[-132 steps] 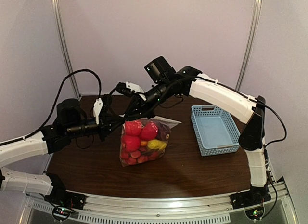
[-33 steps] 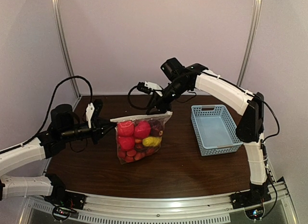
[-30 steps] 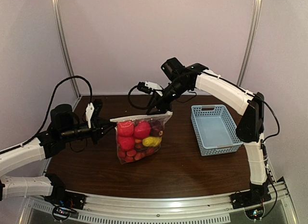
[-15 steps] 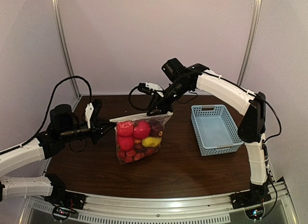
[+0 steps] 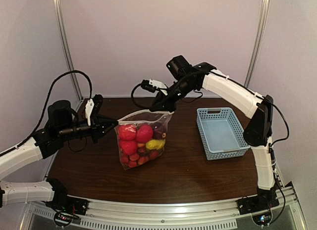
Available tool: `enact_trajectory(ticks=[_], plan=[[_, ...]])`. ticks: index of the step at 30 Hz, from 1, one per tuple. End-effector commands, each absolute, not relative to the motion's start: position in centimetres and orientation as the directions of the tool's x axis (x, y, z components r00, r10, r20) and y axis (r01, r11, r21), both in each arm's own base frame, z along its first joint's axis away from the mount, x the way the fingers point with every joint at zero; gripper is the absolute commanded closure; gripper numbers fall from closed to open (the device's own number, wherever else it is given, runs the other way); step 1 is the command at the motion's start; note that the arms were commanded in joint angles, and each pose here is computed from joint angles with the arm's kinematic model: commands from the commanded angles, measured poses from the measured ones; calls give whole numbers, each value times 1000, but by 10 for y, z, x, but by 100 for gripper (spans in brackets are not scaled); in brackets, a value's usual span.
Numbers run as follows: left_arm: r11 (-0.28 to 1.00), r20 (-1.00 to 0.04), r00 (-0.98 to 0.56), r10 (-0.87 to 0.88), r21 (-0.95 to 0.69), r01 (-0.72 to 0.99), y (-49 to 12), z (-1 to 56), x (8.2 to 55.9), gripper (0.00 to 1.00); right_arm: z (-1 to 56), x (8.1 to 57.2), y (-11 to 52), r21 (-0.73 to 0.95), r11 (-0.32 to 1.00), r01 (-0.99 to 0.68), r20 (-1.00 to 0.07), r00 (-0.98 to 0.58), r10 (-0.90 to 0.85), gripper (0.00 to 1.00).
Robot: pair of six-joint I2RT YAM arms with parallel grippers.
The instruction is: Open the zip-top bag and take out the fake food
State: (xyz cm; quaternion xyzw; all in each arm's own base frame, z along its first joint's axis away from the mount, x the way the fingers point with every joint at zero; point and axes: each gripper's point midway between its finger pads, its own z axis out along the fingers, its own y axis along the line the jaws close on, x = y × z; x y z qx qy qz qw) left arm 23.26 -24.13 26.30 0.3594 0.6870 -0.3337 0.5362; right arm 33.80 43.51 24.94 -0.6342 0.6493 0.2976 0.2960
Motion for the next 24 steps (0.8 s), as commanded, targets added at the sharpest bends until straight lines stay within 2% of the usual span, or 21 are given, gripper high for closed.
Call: enact_trajectory(ticks=[1, 3, 5, 12, 16, 20, 24], plan=[[546, -973, -196, 123, -99, 832, -238, 269, 238, 69, 260, 334, 439, 1, 2, -1000, -777, -2, -629, 100], [590, -966, -238, 98, -136, 795, -235, 281, 246, 47, 268, 335, 440, -15, 11, -1000, -787, 5, -617, 100], [625, -961, -267, 72, -166, 763, -234, 297, 257, 39, 278, 336, 441, -25, 21, -999, -803, 8, -596, 100], [611, -866, -459, 199, -256, 749, -268, 296, 292, 37, 293, 332, 451, -27, 9, -1000, -829, 17, -559, 100], [568, -771, -568, 289, -339, 750, -289, 276, 300, 42, 301, 332, 454, -24, 11, -1000, -846, 15, -533, 100], [523, -718, -619, 319, -411, 746, -303, 271, 301, 43, 305, 331, 457, -31, 11, -999, -853, 21, -522, 100], [534, -706, -639, 307, -428, 729, -305, 269, 305, 42, 304, 332, 458, -27, 15, -1000, -853, 15, -522, 100]])
